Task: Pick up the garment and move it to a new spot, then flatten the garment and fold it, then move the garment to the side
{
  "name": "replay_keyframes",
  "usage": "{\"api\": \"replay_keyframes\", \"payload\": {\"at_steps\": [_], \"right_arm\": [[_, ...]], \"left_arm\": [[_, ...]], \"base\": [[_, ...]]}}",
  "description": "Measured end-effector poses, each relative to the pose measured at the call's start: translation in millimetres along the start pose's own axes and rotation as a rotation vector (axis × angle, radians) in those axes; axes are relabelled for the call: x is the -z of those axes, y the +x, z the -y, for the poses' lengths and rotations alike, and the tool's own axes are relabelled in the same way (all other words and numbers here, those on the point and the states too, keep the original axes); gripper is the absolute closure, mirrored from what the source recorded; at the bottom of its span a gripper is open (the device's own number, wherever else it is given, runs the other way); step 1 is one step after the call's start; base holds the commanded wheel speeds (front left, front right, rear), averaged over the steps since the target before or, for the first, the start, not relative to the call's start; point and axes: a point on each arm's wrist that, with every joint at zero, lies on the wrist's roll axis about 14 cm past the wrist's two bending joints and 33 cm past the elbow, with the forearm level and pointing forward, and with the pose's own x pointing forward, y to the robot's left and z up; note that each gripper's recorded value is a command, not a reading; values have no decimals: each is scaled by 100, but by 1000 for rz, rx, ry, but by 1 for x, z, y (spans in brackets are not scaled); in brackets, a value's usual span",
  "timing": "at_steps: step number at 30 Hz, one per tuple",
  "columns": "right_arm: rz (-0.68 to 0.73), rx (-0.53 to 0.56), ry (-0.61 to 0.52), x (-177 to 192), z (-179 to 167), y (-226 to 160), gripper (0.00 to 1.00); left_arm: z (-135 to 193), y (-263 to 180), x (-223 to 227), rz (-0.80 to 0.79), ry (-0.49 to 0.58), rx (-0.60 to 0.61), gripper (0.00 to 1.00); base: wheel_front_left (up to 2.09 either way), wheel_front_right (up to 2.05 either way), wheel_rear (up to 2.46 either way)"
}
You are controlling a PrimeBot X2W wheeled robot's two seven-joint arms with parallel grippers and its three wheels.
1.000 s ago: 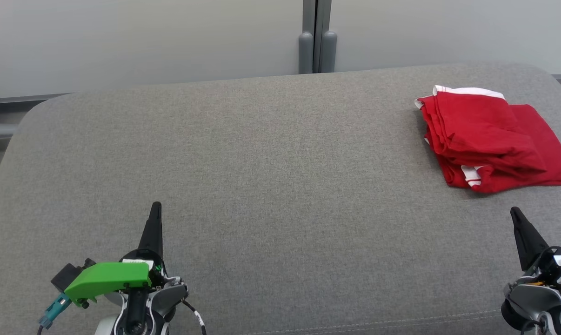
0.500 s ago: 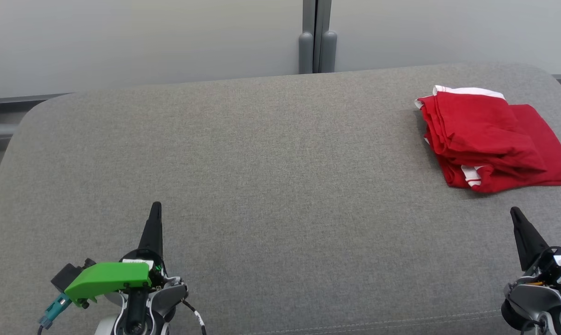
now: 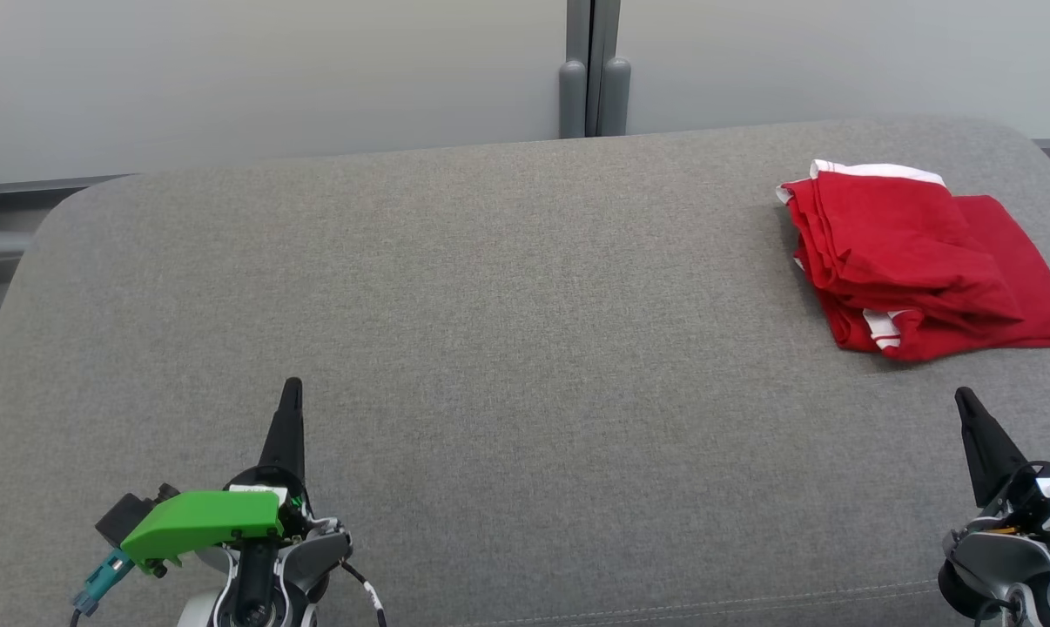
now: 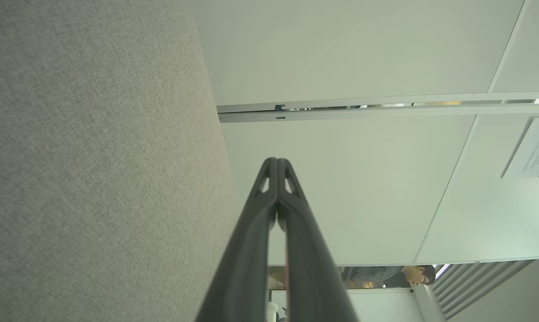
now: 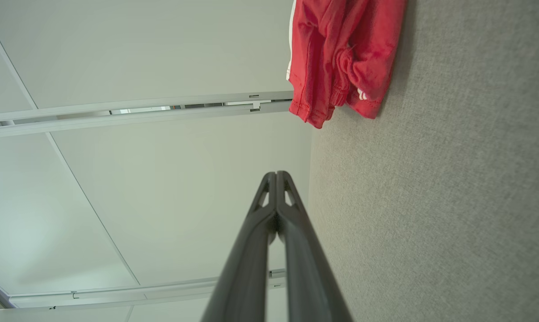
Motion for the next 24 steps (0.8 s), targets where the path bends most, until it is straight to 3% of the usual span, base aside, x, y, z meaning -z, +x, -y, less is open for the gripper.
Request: {"api": "replay_keyframes", "payload": {"at_steps": [24], "right_arm": [[0,0,0,0,0,0,100]], "left_arm": [[0,0,0,0,0,0,100]], "base": [[0,0,0]]}}
